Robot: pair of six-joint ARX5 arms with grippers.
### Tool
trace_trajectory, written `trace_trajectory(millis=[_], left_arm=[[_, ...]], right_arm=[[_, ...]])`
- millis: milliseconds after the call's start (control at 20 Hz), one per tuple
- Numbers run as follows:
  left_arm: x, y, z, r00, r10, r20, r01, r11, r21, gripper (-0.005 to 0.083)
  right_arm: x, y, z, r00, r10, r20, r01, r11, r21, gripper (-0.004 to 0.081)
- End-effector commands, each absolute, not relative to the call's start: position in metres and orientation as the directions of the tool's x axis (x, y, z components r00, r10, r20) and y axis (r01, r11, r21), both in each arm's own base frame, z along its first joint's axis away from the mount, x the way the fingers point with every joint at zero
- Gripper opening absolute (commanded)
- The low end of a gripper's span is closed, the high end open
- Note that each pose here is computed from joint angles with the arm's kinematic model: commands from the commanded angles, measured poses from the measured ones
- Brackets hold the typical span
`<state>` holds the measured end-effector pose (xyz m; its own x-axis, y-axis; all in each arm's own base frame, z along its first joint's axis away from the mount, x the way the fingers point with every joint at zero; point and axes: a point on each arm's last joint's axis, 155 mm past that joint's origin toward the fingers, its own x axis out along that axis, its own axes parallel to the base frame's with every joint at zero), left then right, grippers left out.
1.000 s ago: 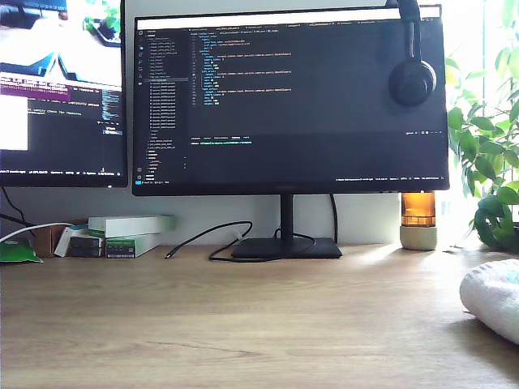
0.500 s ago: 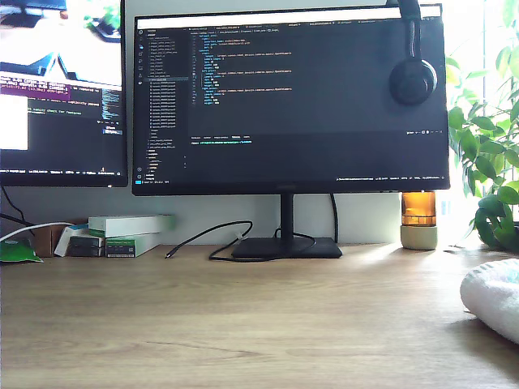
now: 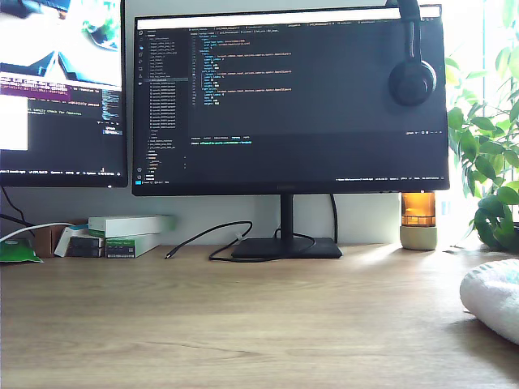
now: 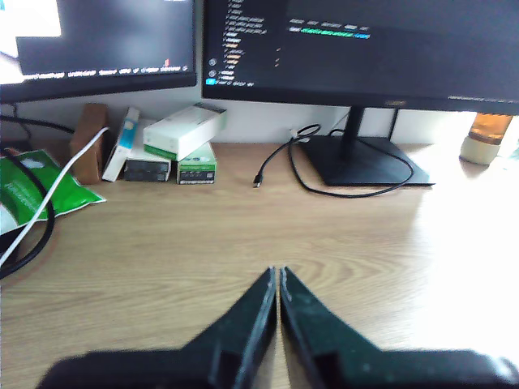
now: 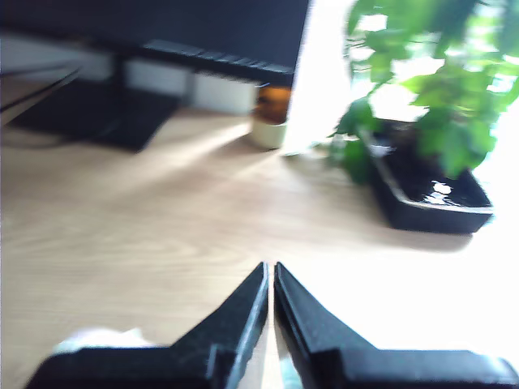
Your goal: Fold the tea towel to a neat square and place it to the right
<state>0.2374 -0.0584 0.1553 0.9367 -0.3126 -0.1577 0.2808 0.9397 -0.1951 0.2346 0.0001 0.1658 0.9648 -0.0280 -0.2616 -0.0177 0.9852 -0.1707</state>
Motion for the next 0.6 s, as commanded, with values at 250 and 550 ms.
trace_trajectory(millis=[250,550], left_arm=[[0.237,-0.060,0.150,0.933,-0.322,-0.163,0.289,0.937,-0.199,-0.0011],[0.238,-0.053,0.143,0.940,-0.280,-0.193,0.251,0.954,-0.163,-0.0011]], right_arm=[[0.234,-0.011,0.142,0.971,-0.062,-0.230,0.049,0.997,-0.061,-0.0011],[0.236,0.001,0.142,0.975,0.009,-0.220,-0.029,0.995,-0.091,-0.0011]])
